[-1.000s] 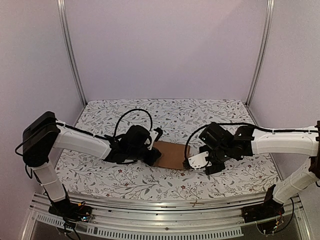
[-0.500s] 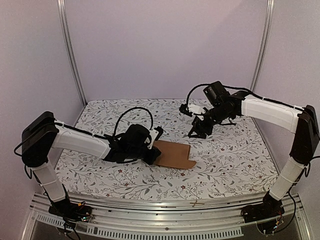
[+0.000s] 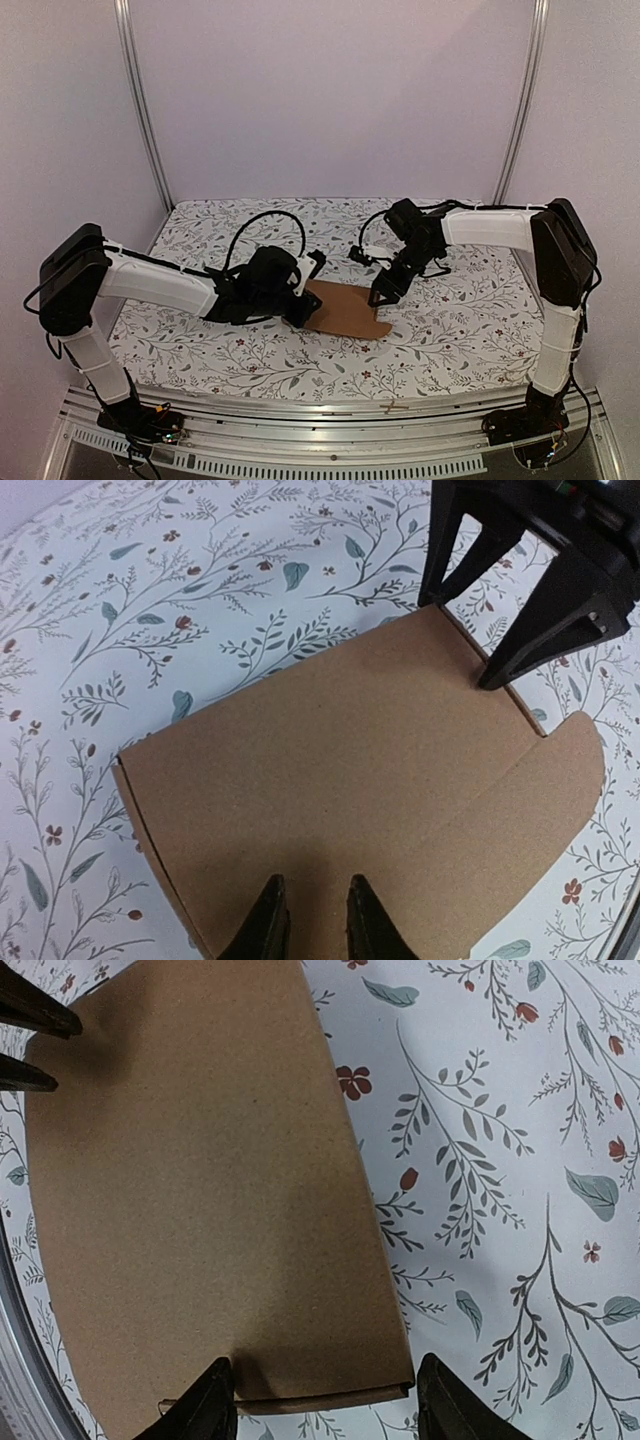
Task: Fold the paper box
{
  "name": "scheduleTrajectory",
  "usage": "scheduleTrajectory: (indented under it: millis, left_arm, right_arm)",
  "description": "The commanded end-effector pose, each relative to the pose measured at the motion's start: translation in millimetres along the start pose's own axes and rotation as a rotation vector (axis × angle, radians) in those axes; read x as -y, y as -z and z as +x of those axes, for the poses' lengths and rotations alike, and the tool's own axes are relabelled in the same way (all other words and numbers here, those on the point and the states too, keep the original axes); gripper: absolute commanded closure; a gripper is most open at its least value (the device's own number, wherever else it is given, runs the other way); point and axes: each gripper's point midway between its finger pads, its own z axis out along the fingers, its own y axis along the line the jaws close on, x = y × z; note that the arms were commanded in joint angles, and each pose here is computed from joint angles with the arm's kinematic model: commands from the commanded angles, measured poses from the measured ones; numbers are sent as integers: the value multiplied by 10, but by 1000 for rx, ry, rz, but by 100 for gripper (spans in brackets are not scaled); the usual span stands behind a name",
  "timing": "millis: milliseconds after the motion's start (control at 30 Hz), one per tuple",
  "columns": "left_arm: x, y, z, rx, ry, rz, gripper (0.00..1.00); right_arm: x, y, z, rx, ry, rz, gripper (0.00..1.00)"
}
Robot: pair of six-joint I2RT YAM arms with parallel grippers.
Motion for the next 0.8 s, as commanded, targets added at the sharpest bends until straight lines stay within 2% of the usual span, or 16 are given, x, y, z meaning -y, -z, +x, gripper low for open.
scheduleTrajectory:
  millis: [0,167,300,333,467,567,767]
  left_arm:
    - [-158,55,36,-10,3,-70,73]
    - [-393,355,-160,49,41,-175,57]
    - [-519,555,-267,78,28,-223,48]
    - [-581,569,-193,46,29,-237,47]
    - [-769,488,-112,-5,115,-213,45]
    - [-794,378,-122,-40,166,-166,46]
    - [-707,318,-215,-24,179,-116,48]
  right_arm:
    - [16,-42,79,-33,-29,11,41]
    - [-34,329,-127,32,7,49,37]
    - [-160,734,-244,105,86,76,34]
    - [-200,809,-252,119,123,87,33]
    - [-198,867,-140,80,221,193,32]
    - [-119,768,-70,48,211,229,35]
    - [-95,635,-330,102,177,178,37]
